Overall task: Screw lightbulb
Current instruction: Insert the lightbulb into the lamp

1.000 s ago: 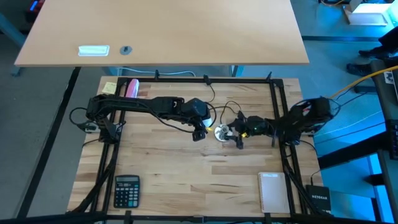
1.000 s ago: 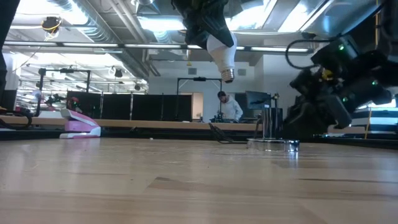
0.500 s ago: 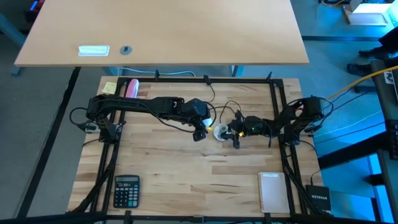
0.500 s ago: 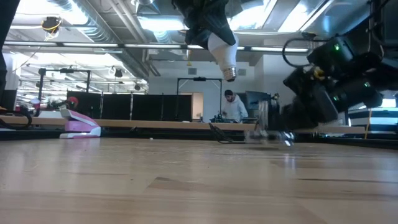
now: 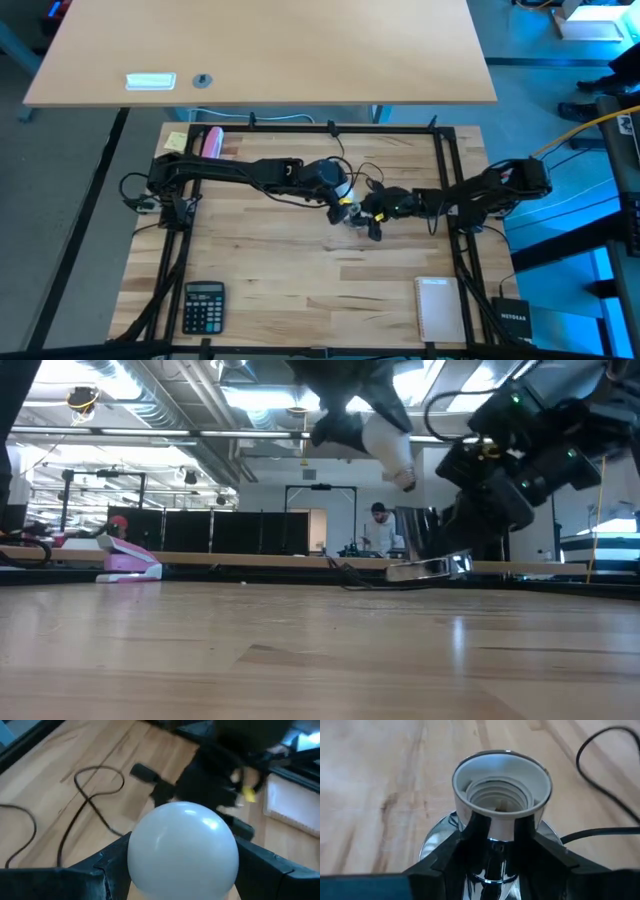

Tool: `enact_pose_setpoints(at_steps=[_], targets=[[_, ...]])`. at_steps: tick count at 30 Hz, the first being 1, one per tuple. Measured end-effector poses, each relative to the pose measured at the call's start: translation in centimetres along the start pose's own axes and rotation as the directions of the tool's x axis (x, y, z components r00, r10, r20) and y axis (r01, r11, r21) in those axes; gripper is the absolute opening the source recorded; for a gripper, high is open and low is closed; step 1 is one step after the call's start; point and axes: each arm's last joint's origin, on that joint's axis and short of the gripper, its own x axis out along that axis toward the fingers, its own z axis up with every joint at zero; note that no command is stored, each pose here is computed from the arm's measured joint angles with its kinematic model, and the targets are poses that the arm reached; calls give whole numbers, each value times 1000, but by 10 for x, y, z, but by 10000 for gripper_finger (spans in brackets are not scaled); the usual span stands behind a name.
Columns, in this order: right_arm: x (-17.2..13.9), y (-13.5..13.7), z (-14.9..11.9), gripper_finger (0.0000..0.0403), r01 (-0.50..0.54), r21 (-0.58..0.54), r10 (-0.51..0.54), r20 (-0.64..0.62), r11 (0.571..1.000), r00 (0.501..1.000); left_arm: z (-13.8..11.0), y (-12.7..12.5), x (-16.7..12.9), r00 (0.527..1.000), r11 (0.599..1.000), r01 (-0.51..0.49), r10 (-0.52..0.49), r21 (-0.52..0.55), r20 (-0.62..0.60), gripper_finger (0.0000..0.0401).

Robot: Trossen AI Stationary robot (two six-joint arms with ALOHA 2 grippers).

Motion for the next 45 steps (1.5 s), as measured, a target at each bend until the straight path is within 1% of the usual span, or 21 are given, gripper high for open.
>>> enact_pose_setpoints(at_steps=[3,6,9,15,19,25,28,30,34,39,42,45], targets=[[3,3,11,177,23,-33,-23,-12,999,1000,-2,2,5,1000,999,-9,9,-45,-13,260],[4,3,19,177,28,-46,-29,-14,999,999,-5,2,10,999,998,-17,15,-62,-29,260],[5,3,22,177,29,-51,-31,-48,998,998,-7,1,15,999,997,-18,15,-76,-35,260],[5,3,27,177,15,-50,-17,-45,999,999,-12,0,19,998,998,-25,21,-62,-63,260],[6,4,32,177,-16,-32,14,-55,999,998,-14,-3,19,998,1000,-20,19,-23,-67,260],[7,8,41,177,-116,15,117,-42,993,992,-16,-8,18,997,997,4,2,72,-80,260],[6,9,43,177,-171,17,172,-36,985,984,-17,-11,16,994,991,55,-43,119,-98,260],[6,11,44,177,-218,17,219,-33,976,975,-17,-12,16,988,983,111,-94,143,-119,260],[5,14,46,177,-329,20,329,-23,944,944,-17,-15,16,977,966,187,-164,177,-139,260],[2,24,49,177,-457,13,457,3,889,889,-18,-17,15,958,936,268,-235,228,-162,260],[1,32,51,177,-501,-8,501,17,865,865,-17,-19,15,947,910,311,-273,275,-167,260],[0,37,50,177,-519,-19,520,11,854,854,-16,-21,16,936,882,349,-313,318,-160,260]])
